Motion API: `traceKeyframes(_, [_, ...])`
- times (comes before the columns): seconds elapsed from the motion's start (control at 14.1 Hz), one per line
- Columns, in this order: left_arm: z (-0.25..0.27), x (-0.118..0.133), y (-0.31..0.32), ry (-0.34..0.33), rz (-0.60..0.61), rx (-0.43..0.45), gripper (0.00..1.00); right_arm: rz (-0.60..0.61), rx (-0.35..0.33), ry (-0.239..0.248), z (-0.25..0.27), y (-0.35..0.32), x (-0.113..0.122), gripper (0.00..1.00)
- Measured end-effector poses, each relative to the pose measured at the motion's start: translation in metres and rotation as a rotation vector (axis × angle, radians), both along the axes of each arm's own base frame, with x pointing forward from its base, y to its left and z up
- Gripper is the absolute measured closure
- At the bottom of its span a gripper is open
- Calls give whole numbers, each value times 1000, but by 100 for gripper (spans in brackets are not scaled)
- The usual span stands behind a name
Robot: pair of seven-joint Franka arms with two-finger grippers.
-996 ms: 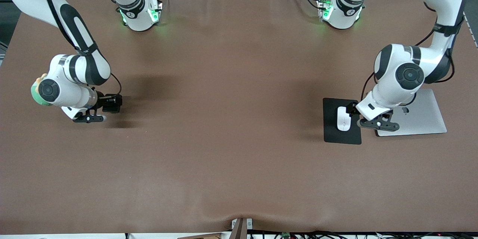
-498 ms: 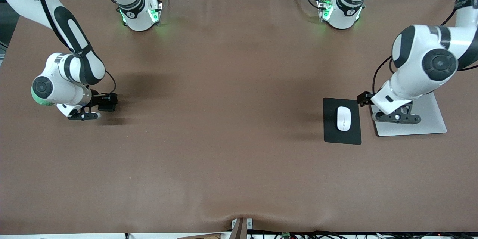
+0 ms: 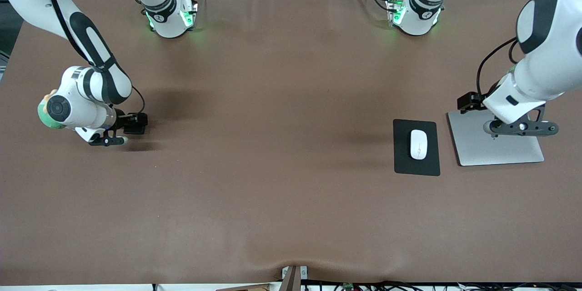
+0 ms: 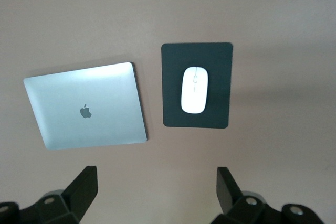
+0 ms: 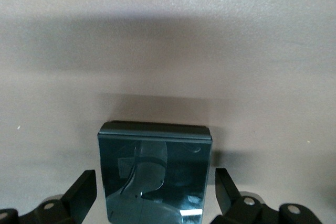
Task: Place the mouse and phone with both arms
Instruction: 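Open the left gripper and lift away while the right gripper lowers the phone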
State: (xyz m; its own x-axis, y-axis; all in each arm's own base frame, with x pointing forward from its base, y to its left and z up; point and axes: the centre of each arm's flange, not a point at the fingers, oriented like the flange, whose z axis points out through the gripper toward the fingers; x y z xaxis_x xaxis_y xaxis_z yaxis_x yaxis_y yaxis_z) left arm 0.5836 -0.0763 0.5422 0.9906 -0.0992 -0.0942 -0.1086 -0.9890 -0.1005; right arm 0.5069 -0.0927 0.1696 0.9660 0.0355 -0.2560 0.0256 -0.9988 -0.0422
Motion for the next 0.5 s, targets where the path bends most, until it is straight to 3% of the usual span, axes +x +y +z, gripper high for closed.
traceKeyframes(0.28, [39, -7, 13, -15, 32, -31, 0, 1, 1, 15, 35, -4, 28, 0])
traceKeyframes(0.5, [63, -20, 44, 7, 25, -51, 0, 31, 5, 33, 98, 8, 69, 0])
